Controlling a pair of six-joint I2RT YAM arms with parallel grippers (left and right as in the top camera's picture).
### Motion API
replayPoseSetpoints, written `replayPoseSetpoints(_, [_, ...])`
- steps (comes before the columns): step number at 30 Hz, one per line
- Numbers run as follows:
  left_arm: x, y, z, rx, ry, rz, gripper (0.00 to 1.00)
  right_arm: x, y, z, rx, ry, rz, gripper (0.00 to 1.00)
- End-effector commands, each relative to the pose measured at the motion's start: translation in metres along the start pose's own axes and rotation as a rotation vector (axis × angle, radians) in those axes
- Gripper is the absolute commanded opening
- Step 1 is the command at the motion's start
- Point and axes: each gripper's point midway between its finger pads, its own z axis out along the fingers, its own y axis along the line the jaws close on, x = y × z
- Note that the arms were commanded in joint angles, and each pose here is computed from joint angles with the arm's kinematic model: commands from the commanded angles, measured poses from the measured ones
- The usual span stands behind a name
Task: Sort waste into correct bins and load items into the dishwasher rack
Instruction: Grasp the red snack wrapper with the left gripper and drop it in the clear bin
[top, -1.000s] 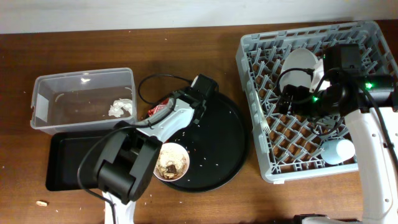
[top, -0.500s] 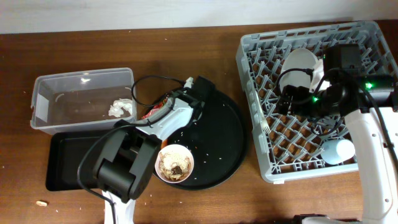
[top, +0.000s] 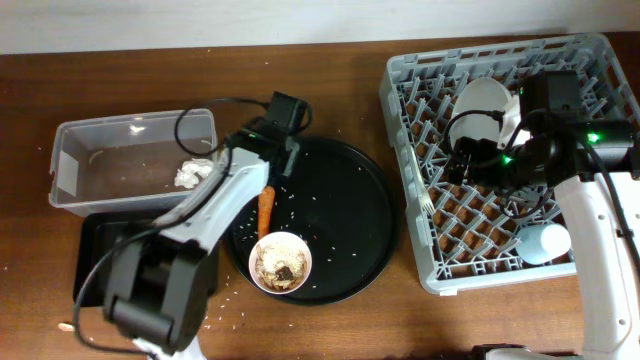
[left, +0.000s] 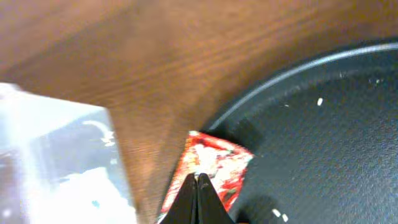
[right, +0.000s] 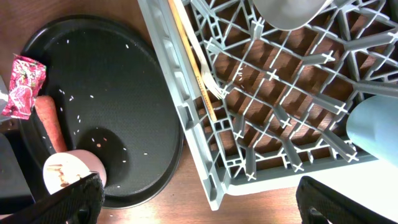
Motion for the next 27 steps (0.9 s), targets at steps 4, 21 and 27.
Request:
replayPoseSetpoints(4, [0.024,0.021,0.024,0.366,0.077,-0.077,0.58,-0.001,-0.002,-0.006,0.004,-0.024,-0.001,0.98])
replayPoseSetpoints(21, [0.018,0.038,-0.011,0.367,0.108,-0.033,0.00,-0.001,-0.002,-0.006,0.004,-0.024,-0.001,0.98])
replayPoseSetpoints(27, [0.059,0.184,-0.040,0.066,0.154,-0.503,0.00,0.000,-0.002,-0.006,0.005,-0.020,0.000,0.98])
